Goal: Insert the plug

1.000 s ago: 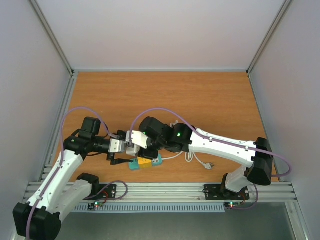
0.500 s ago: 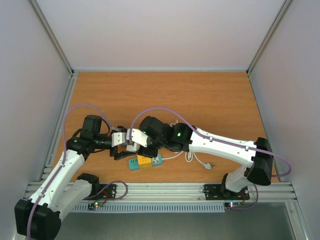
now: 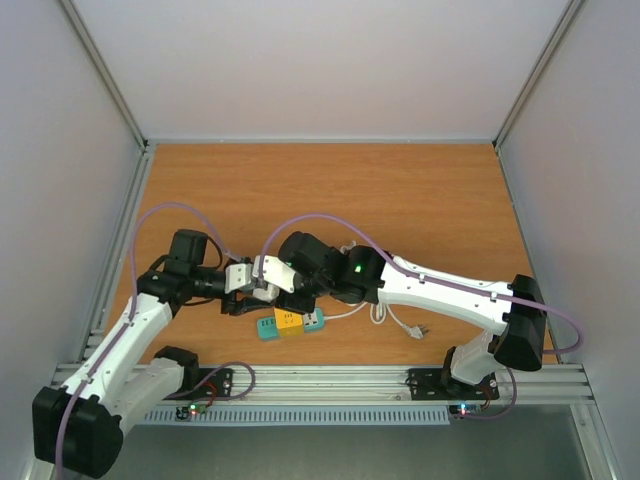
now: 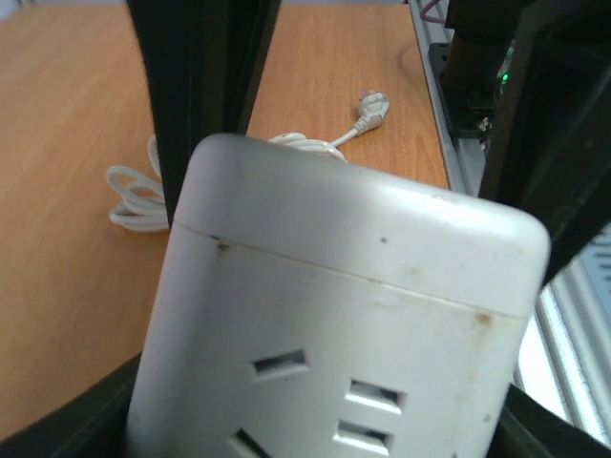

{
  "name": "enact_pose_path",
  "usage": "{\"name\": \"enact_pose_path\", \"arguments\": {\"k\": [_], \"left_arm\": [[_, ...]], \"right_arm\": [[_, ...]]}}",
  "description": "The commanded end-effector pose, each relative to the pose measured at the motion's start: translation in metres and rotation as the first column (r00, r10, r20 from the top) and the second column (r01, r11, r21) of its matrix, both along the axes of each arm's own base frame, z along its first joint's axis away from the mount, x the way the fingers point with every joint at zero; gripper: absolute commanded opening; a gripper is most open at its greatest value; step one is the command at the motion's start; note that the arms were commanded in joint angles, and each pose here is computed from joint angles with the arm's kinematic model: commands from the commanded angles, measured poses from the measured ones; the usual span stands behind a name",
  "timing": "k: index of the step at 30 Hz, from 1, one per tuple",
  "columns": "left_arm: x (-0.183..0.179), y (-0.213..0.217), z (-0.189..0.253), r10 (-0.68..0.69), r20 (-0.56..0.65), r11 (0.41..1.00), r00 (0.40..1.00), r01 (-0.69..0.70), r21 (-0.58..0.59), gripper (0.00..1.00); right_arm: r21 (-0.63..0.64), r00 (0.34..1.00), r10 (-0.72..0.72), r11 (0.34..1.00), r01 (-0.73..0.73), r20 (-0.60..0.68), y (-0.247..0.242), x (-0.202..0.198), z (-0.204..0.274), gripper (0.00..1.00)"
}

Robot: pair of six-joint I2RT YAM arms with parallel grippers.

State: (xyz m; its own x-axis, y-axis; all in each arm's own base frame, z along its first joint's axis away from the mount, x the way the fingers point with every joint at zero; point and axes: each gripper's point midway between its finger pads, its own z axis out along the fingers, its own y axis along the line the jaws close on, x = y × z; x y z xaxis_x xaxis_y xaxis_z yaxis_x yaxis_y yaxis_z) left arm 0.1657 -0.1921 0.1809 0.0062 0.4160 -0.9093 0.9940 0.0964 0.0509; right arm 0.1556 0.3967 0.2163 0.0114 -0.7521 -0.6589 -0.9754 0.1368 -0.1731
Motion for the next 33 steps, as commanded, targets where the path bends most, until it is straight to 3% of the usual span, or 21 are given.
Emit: {"name": "enact_pose_path", "arguments": {"k": [1,4,7,8,9,10,13,17,18,21,26,33], "left_arm": [[0.002,-0.001,0.004,-0.028,0.003,1.0,1.0,0.028,0.001,0.46],[-0.001,-0.003,0.01,-0.052,0.01,0.999,0.999,0.052,-0.015,0.41],[0.0,-0.004,0.019,-0.051,0.055,0.998,0.997,0.053,-0.036,0.35],[0.003,-0.004,0.023,-0.042,0.081,0.998,0.996,0.045,-0.042,0.34],[0.007,-0.004,0.027,-0.024,0.1,0.998,0.995,0.029,-0.047,0.32],[0.012,-0.004,0.033,-0.005,0.135,0.998,0.991,0.012,-0.054,0.32],[0.03,-0.003,0.052,0.092,0.228,0.992,0.969,-0.071,-0.101,0.31],[0.043,-0.001,0.081,0.204,0.275,0.967,0.94,-0.15,-0.205,0.3],[0.045,-0.001,0.086,0.221,0.283,0.961,0.933,-0.16,-0.225,0.29],[0.052,0.001,0.102,0.277,0.281,0.939,0.919,-0.197,-0.282,0.29],[0.054,0.002,0.104,0.306,0.263,0.924,0.915,-0.219,-0.314,0.29],[0.059,0.004,0.107,0.336,0.222,0.91,0.916,-0.254,-0.329,0.29]], "right_arm": [[0.127,1.0,0.03,0.991,-0.029,-0.009,0.019,-0.009,0.027,0.05],[0.149,0.999,0.007,0.989,-0.001,-0.034,0.023,-0.007,0.026,0.11],[0.198,0.995,-0.08,0.976,0.089,-0.051,0.026,0.003,0.029,0.36],[0.222,0.992,-0.108,0.968,0.119,-0.06,0.026,0.006,0.033,0.56],[0.25,0.988,-0.134,0.957,0.148,-0.072,0.025,0.009,0.036,0.93],[0.304,0.983,-0.166,0.935,0.184,-0.084,0.025,0.013,0.046,0.98],[0.464,0.914,-0.373,0.789,0.402,-0.157,0.008,0.039,0.081,0.99],[0.619,0.669,-0.64,0.362,0.697,-0.379,-0.042,0.083,0.13,0.99],[0.612,0.631,-0.641,0.301,0.731,-0.438,-0.05,0.084,0.134,0.99],[0.587,0.624,-0.536,0.267,0.764,-0.569,-0.05,0.07,0.131,0.99],[0.516,0.587,-0.38,0.279,0.81,-0.715,-0.033,0.053,0.128,0.98],[0.465,0.525,-0.406,0.244,0.851,-0.748,-0.013,0.059,0.11,0.91]]}}
